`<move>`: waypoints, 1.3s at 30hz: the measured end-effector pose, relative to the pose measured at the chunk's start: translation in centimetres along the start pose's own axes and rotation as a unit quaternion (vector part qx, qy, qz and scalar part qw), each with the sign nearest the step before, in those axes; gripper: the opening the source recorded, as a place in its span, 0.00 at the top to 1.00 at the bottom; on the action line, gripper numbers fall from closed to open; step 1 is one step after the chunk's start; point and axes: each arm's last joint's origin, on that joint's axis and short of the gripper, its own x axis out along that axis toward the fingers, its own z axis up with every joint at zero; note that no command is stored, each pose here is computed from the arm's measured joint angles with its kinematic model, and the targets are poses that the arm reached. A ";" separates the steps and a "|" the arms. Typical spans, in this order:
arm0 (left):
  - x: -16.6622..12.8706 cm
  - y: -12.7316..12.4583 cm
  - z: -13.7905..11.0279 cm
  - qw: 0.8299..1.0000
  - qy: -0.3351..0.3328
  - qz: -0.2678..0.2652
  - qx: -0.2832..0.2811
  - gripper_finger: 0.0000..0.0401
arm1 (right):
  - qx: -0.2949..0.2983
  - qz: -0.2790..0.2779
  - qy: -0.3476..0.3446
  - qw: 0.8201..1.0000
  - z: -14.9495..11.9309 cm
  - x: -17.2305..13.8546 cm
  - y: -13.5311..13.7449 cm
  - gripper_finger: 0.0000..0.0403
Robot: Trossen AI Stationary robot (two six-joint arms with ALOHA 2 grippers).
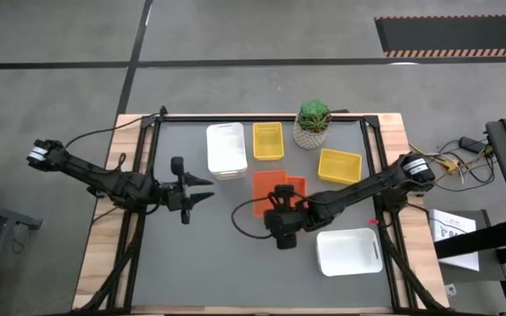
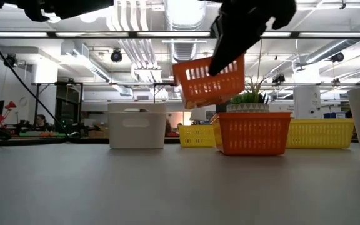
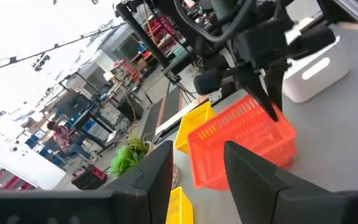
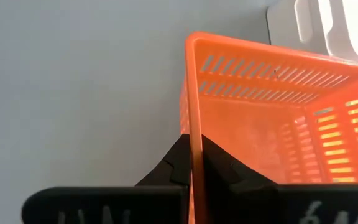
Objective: Stack baskets by color
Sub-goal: Stack the left orange bin on top of the right orange bin
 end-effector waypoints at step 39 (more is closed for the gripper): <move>2.0 -1.5 -0.3 0.996 0.013 -0.010 -0.088 0.68 | 0.104 0.011 -0.082 0.991 -10.2 0.4 -1.4 0.80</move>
